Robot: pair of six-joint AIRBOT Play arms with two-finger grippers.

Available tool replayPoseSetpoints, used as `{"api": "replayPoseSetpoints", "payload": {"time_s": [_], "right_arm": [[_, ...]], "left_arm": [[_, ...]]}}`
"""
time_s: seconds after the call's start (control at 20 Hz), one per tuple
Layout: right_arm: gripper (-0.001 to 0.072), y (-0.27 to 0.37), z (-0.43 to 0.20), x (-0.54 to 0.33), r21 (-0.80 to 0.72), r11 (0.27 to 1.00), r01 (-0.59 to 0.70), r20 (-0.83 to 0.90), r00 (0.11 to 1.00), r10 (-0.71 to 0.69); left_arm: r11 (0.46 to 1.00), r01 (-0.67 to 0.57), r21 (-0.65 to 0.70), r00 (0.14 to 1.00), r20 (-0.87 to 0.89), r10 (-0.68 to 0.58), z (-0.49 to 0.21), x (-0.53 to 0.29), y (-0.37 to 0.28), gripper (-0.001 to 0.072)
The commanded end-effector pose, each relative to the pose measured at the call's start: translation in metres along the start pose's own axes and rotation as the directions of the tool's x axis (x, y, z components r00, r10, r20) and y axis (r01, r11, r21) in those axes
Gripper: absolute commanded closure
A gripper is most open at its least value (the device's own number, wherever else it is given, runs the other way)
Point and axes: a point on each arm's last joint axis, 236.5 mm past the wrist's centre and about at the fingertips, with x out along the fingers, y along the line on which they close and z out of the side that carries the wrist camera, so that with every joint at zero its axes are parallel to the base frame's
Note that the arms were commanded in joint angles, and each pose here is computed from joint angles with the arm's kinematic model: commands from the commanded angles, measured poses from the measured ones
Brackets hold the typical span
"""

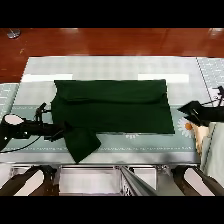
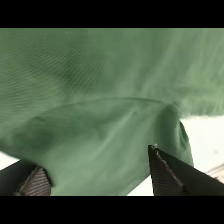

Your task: Fold the shirts.

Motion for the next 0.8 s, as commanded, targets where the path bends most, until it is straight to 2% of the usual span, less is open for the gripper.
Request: {"api": "replayPoseSetpoints", "payload": {"time_s": [0.0,0.05,0.25,0.45,0.65,0.7,0.75], "right_arm": [[0.0096,-0.079,-0.032,-0.018,0.082,0.962,0.262,-0.133,0.959,-0.250],[0.0096,-0.083,-0.049,-0.011,0.089,0.960,0.265,-0.183,0.952,-0.246],[0.0096,-0.072,-0.091,0.029,0.082,0.974,0.210,-0.271,0.945,-0.181],[0.0096,-0.040,-0.077,0.052,0.060,0.991,0.118,-0.212,0.972,-0.103],[0.0103,-0.016,-0.068,0.082,0.068,0.996,0.062,-0.256,0.966,-0.042],[0.0191,-0.011,-0.063,0.085,0.040,0.998,0.050,-0.263,0.964,-0.038],[0.0491,-0.005,-0.057,0.084,0.023,0.999,0.037,-0.259,0.965,-0.030]], "left_arm": [[0.998,0.020,0.056,0.999,-0.041,-0.018,-0.012,0.005,-0.008,0.0627],[0.996,0.044,0.079,0.998,-0.046,-0.041,-0.013,0.005,-0.013,0.0687],[0.992,0.070,0.109,0.998,-0.013,-0.069,0.000,-0.003,-0.026,0.0687],[0.988,0.085,0.131,0.996,0.026,-0.089,0.016,-0.012,-0.038,0.0687],[0.985,0.094,0.142,0.994,0.047,-0.101,0.024,-0.018,-0.045,0.0687],[0.985,0.094,0.145,0.994,0.050,-0.102,0.025,-0.019,-0.046,0.0686],[0.985,0.094,0.146,0.993,0.058,-0.103,0.028,-0.021,-0.047,0.0686]]}}
